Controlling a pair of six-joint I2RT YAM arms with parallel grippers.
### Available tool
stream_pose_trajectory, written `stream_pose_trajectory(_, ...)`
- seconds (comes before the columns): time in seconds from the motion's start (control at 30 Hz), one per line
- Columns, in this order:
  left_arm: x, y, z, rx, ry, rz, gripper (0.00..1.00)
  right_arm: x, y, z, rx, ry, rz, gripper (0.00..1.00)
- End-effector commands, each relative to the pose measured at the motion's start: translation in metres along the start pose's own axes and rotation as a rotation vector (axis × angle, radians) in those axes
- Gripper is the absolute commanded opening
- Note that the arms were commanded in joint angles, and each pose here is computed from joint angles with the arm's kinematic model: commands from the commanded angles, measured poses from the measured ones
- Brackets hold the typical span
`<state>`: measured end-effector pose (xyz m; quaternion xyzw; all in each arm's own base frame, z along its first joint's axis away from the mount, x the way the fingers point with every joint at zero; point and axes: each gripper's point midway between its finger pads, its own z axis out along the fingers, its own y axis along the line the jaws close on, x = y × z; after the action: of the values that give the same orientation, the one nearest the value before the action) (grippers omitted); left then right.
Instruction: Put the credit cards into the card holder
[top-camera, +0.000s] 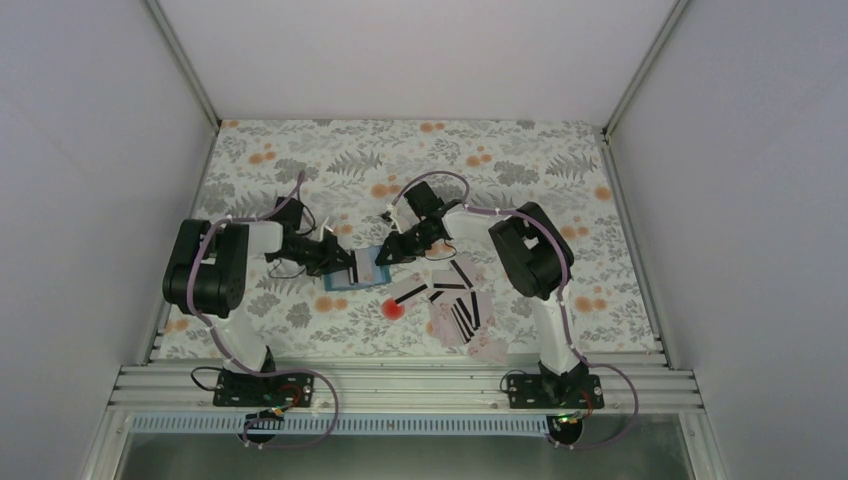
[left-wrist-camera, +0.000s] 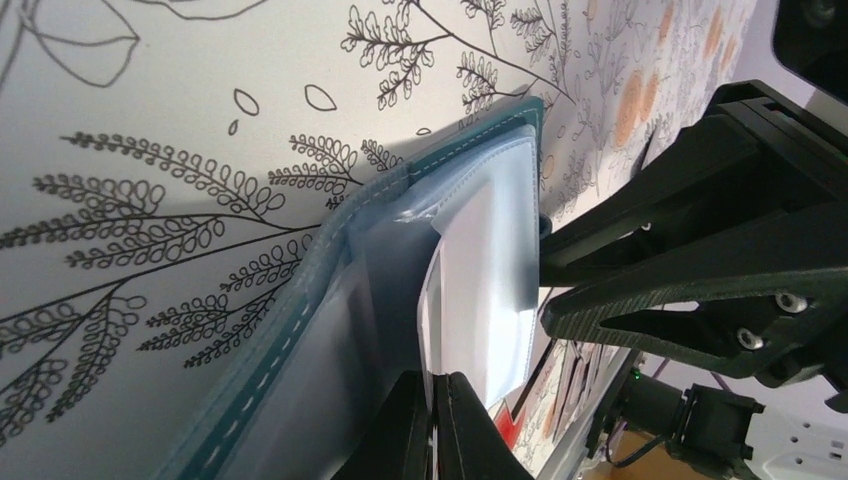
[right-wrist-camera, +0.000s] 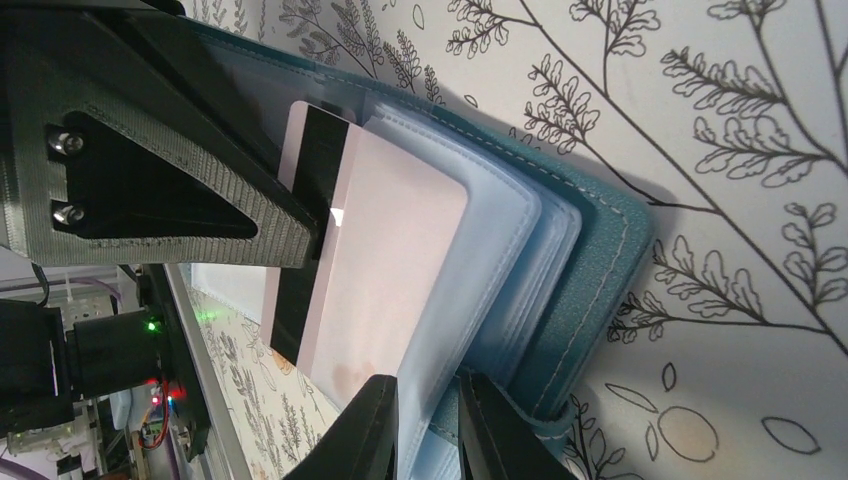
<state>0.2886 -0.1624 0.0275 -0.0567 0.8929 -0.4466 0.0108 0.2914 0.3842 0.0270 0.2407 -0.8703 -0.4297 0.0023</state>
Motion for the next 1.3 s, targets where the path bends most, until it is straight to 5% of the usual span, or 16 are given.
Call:
stream_pose_trajectory(0.0,0.001,0.006,0.009,-0.071,-0.007,-0.004,0.06,0.026,-0.021,0.017,0.064,0.066,0.034,0.17)
stream_pose_trajectory(0.4,-0.001,0.000,0.006,-0.240,-0.008,0.024,0.26,0.026,-0.018,0.013,0.067,0.063,0.016,0.17)
stream_pose_trajectory(0.9,0.000,-0.007,0.017,-0.410,0.039,0.033,0.29,0.026,-0.014,0.009,0.064,0.044,-0.005,0.17)
stream_pose_trajectory(1.27,0.002,-0.010,0.023,-0.503,0.053,0.049,0.47,0.023,-0.009,0.006,0.055,0.030,-0.018,0.17)
